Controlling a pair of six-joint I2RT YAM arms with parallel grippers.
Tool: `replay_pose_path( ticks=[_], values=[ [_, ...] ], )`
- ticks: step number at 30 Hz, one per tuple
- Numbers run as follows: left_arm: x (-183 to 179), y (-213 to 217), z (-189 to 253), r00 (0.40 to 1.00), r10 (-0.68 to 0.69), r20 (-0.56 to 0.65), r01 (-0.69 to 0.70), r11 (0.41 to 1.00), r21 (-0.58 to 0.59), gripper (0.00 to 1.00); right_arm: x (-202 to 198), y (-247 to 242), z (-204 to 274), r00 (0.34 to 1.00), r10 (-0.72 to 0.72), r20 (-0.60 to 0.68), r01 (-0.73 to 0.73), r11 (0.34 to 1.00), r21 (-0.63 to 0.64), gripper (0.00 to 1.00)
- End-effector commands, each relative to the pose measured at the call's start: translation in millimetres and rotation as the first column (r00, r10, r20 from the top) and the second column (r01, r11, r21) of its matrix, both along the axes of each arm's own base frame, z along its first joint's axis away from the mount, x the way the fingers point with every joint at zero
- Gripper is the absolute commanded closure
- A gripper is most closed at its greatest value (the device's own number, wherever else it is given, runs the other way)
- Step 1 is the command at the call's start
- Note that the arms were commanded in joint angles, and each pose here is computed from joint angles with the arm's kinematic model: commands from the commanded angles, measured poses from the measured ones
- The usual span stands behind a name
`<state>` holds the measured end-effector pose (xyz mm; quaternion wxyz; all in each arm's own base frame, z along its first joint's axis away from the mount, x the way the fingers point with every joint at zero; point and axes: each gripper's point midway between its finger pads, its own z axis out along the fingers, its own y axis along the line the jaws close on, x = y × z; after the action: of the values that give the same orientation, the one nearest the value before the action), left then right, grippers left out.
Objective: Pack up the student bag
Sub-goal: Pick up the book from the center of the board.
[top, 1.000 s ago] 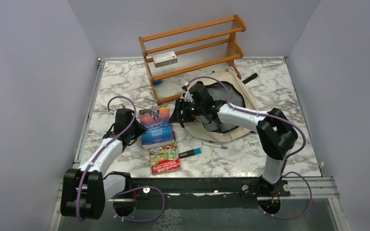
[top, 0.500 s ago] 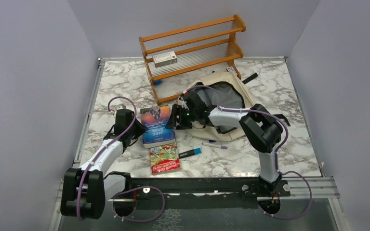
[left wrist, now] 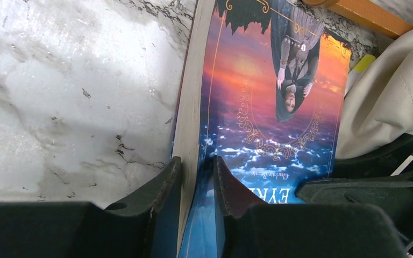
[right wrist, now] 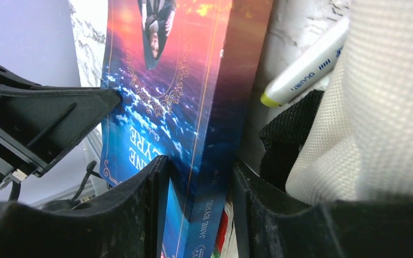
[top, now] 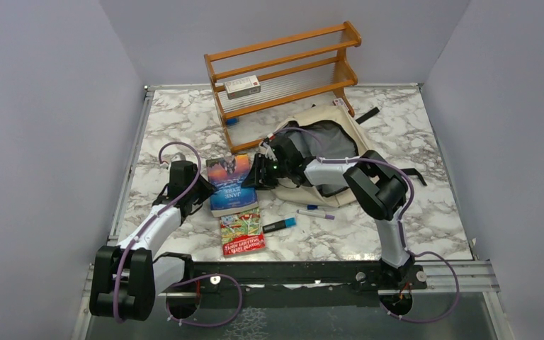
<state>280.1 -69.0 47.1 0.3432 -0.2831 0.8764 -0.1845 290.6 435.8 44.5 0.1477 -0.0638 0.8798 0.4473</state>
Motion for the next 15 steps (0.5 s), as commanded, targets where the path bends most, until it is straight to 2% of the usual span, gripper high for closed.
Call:
replay_pose_path(
  ticks=[1,5,8,15],
  values=[
    [-45.0,-5.8,-38.3,0.979,-0.074,-0.191,0.074,0.997,-0.007,0.84,-4.0,18.4,29.4,0.993,0.069,0.094,-0.079,0.991,0.112,0.60],
    [-40.1,-8.4,-32.1,0.983,-0.084,-0.162,0.082,0.996,-0.017,0.84,-2.9,17.3,46.2,0.982,0.086,0.169,-0.108,0.986,0.126,0.70],
    [-33.5,-10.0,-20.8,0.986,-0.097,-0.134,0.095,0.995,-0.017,0.80,-4.2,18.2,58.0,0.972,0.106,0.209,-0.137,0.980,0.143,0.78],
    [-15.1,-3.4,23.4,0.995,-0.091,-0.032,0.092,0.995,0.039,0.51,-3.3,10.8,87.4,0.953,0.079,0.291,-0.129,0.979,0.157,0.99]
  ],
)
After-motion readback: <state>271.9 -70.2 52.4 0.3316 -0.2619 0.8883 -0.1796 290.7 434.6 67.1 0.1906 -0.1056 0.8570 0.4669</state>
